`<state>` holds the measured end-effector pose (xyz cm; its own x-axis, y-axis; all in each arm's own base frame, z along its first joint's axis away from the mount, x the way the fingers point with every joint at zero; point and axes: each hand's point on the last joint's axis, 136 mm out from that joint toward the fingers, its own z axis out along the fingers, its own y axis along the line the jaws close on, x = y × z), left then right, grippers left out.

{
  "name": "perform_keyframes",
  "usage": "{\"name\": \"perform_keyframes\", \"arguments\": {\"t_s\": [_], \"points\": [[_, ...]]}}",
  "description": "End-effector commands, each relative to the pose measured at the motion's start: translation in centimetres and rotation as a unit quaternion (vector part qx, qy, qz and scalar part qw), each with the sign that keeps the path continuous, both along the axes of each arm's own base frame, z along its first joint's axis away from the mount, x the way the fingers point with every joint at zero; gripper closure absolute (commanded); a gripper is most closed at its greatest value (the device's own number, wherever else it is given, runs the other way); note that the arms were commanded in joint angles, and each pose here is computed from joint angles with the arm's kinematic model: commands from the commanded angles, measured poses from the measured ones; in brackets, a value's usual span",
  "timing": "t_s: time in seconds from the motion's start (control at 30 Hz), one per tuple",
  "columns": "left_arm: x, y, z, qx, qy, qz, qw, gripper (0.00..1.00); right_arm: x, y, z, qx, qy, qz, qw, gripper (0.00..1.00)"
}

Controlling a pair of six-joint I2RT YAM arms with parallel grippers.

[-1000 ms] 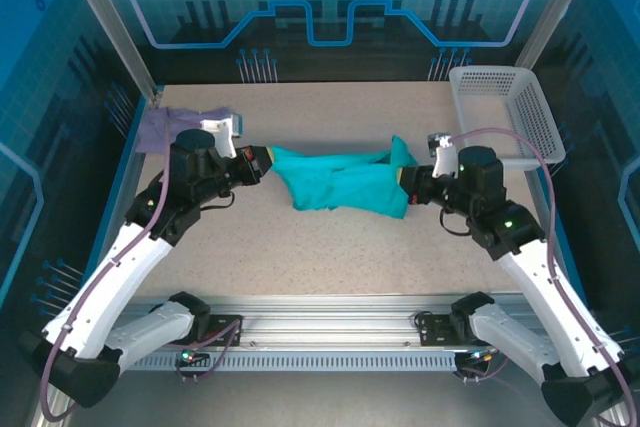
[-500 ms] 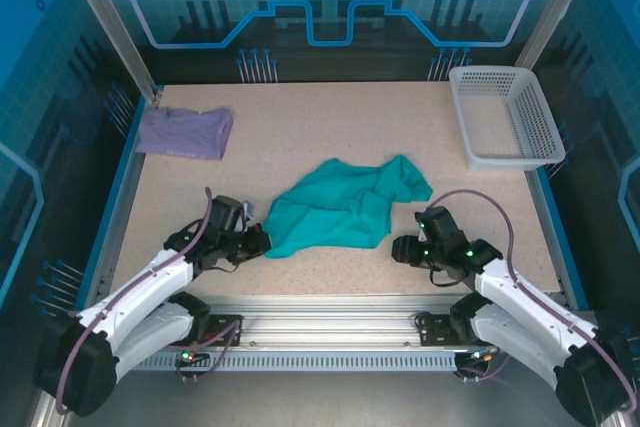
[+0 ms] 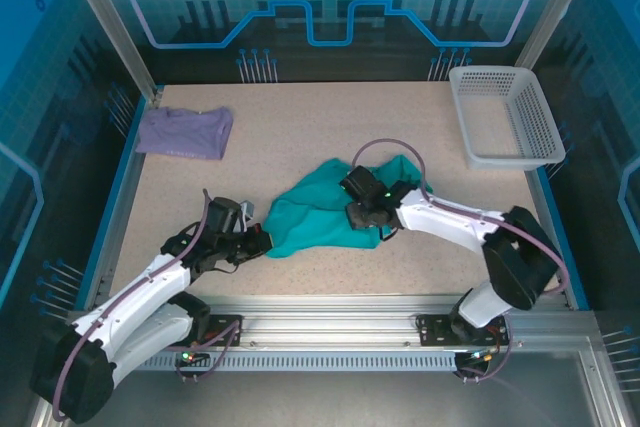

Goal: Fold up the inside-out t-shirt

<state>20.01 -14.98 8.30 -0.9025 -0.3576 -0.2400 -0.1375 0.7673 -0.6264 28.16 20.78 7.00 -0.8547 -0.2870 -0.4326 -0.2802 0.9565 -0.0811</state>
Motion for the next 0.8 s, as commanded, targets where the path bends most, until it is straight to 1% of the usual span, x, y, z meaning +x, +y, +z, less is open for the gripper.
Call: {"name": "perform_keyframes", "arguments": {"t_s": [0.0, 0.1, 0.2, 0.27, 0.33, 0.37, 0.4, 0.47, 0.5, 0.53, 0.57, 0.63, 0.73, 0.77], "points": [[0.2, -0.4, 0.9, -0.005, -0.011, -0.01, 1.0, 1.0, 0.8, -1.0, -0.4, -0.052, -0.001, 0.004, 0.999, 0.57], [0.2, -0.4, 1.0, -0.004, -0.013, -0.011, 1.0, 1.0, 1.3, -1.8, -0.2, -0.059, -0.006, -0.002, 0.998, 0.7], [0.3, -0.3, 0.9, -0.001, -0.014, -0.008, 1.0, 1.0, 1.5, -2.3, 0.4, -0.034, -0.01, -0.009, 0.999, 0.8], [0.4, -0.2, 0.9, 0.002, -0.016, -0.007, 1.0, 1.0, 1.5, -3.0, 0.8, -0.018, -0.012, -0.016, 1.0, 0.88], [0.6, 0.2, 1.0, 0.011, -0.02, 0.0, 1.0, 1.0, 1.4, -3.6, 1.7, 0.013, -0.013, -0.027, 0.999, 0.96], [0.9, 0.4, 1.3, 0.016, -0.027, 0.005, 0.999, 1.0, 1.5, -3.9, 2.8, 0.042, -0.019, -0.033, 0.998, 0.99], [1.5, 0.8, 2.2, 0.025, -0.041, 0.013, 0.999, 1.0, 1.7, -3.9, 4.5, 0.087, -0.029, -0.035, 0.995, 1.0], [3.5, 1.5, 6.1, 0.031, -0.091, 0.037, 0.995, 1.0, 2.5, -3.6, 10.4, 0.203, -0.073, -0.031, 0.976, 1.0], [4.7, 2.1, 9.0, 0.034, -0.127, 0.054, 0.99, 1.0, 2.8, -3.8, 14.4, 0.254, -0.107, -0.03, 0.961, 1.0], [5.8, 2.5, 13.0, 0.031, -0.174, 0.068, 0.982, 1.0, 2.7, -4.3, 18.6, 0.29, -0.146, -0.027, 0.945, 1.0], [6.3, 2.8, 16.5, 0.027, -0.215, 0.078, 0.973, 1.0, 2.3, -4.8, 21.9, 0.306, -0.179, -0.024, 0.935, 1.0], [6.4, 3.9, 24.5, 0.012, -0.305, 0.104, 0.947, 1.0, 0.3, -6.1, 28.7, 0.324, -0.248, -0.017, 0.913, 1.0], [4.7, 5.7, 33.3, -0.006, -0.399, 0.132, 0.907, 1.0, -3.6, -8.4, 35.6, 0.348, -0.327, -0.015, 0.878, 1.0], [4.0, 6.1, 35.3, -0.008, -0.418, 0.137, 0.898, 1.0, -4.8, -9.1, 37.2, 0.354, -0.346, -0.015, 0.869, 1.0]]}}
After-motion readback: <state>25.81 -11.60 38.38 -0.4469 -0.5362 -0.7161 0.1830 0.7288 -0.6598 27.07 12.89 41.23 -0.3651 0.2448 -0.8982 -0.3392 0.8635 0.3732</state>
